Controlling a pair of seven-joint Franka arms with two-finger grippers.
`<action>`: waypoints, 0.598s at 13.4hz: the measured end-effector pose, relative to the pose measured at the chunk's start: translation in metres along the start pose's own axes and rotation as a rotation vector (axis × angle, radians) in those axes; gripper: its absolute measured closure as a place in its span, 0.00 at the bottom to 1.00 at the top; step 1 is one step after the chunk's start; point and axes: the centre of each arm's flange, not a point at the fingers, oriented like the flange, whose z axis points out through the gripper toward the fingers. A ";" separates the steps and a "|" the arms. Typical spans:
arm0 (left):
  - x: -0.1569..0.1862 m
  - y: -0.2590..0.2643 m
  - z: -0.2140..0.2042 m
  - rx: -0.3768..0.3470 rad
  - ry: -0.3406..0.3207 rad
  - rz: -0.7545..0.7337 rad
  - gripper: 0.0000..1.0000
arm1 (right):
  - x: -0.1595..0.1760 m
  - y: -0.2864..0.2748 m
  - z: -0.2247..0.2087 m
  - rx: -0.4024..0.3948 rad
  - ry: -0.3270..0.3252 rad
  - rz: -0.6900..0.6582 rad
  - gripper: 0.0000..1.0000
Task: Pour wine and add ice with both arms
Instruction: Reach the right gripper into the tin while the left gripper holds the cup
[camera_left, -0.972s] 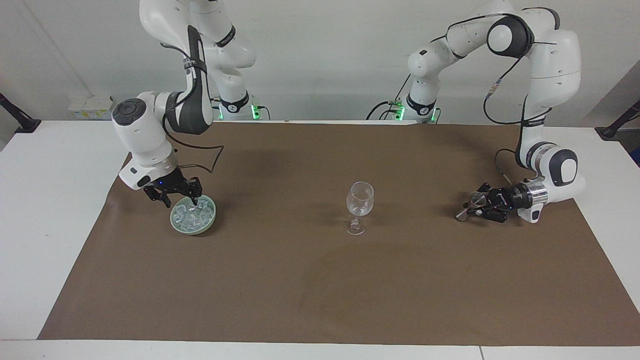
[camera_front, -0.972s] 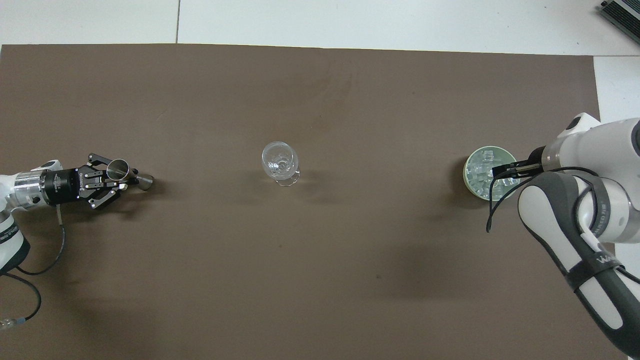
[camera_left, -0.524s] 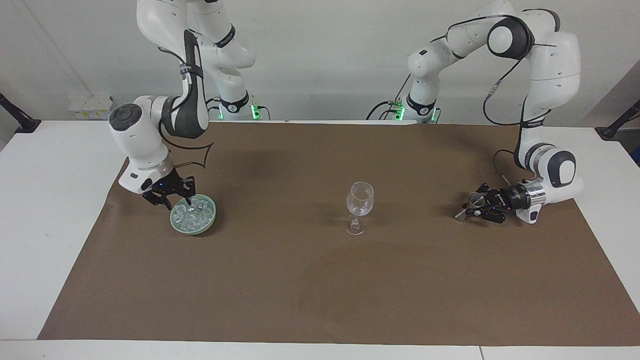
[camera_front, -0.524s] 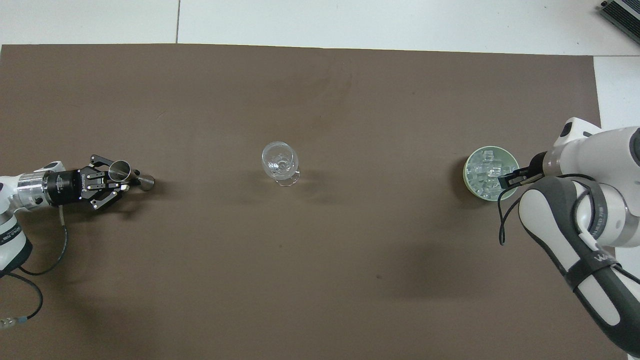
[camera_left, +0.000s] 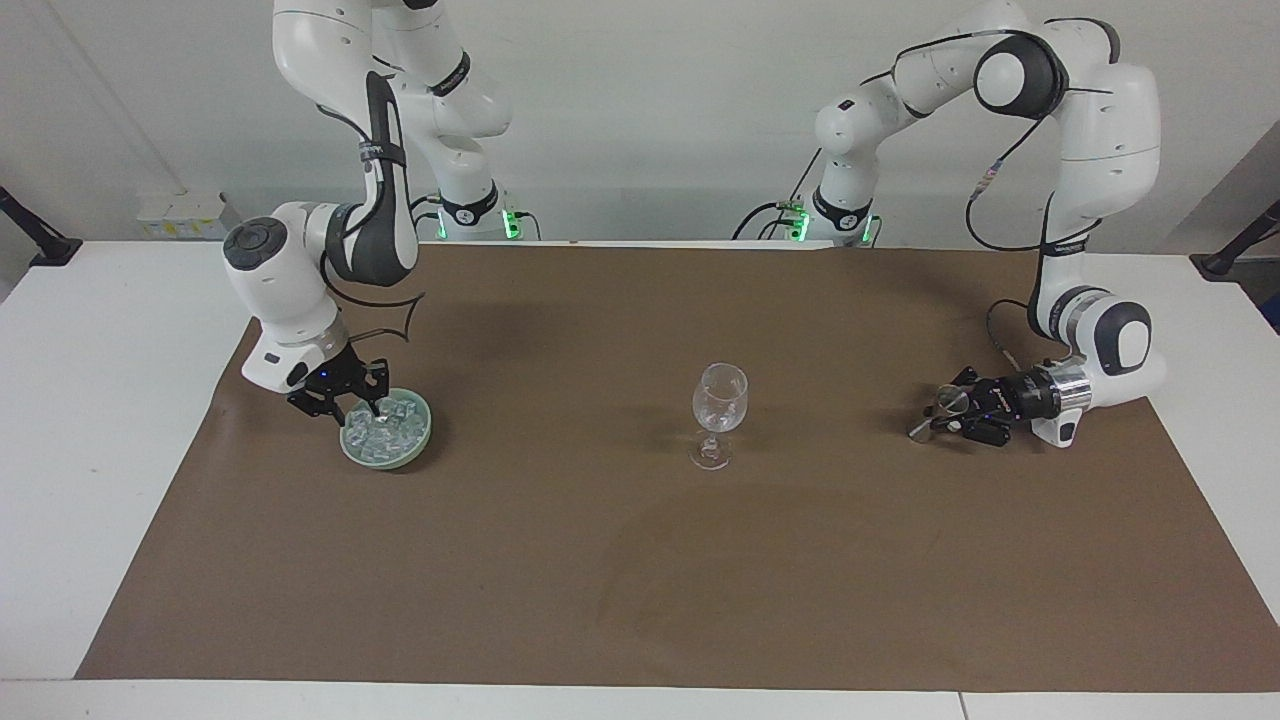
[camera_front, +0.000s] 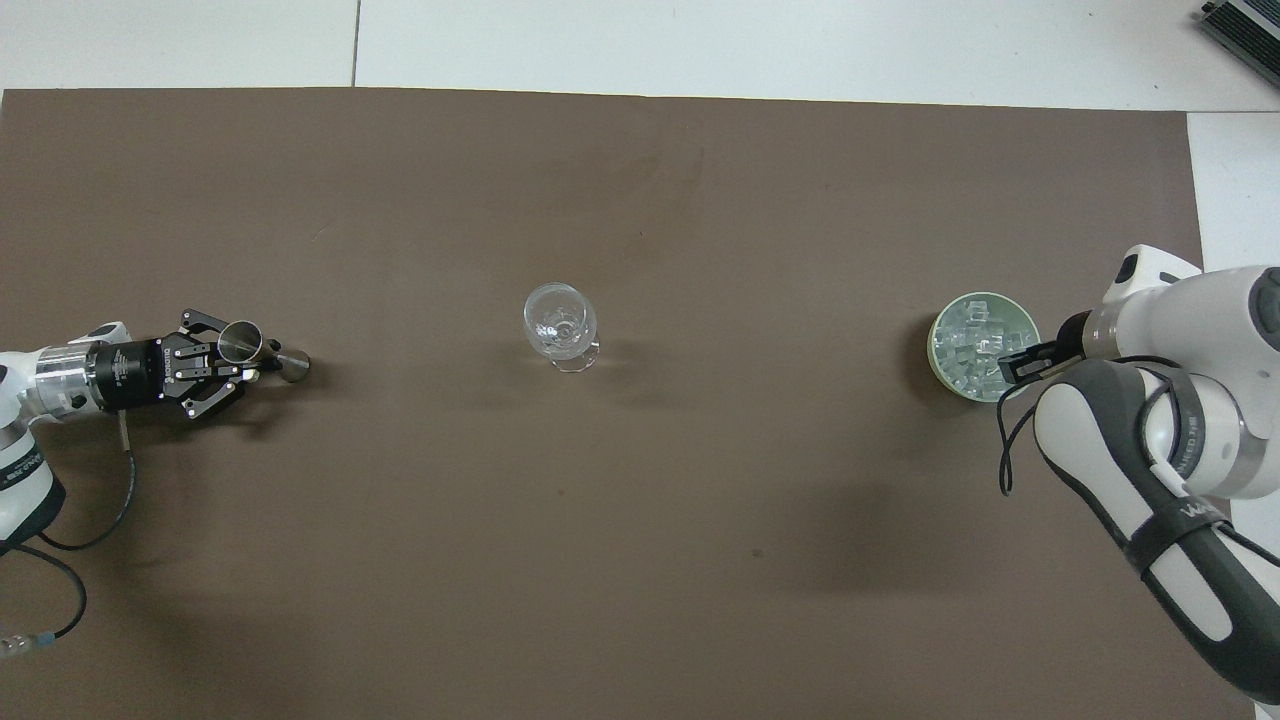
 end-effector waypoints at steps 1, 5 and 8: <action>0.000 0.000 0.000 0.003 0.003 0.001 0.79 | -0.001 0.001 0.000 -0.002 0.001 -0.004 0.52; -0.002 0.002 -0.002 0.017 0.020 0.011 0.74 | -0.001 0.001 0.001 -0.003 -0.002 -0.007 0.52; -0.005 0.005 -0.001 0.024 0.027 0.019 0.55 | -0.001 0.001 0.001 -0.004 -0.002 -0.008 0.52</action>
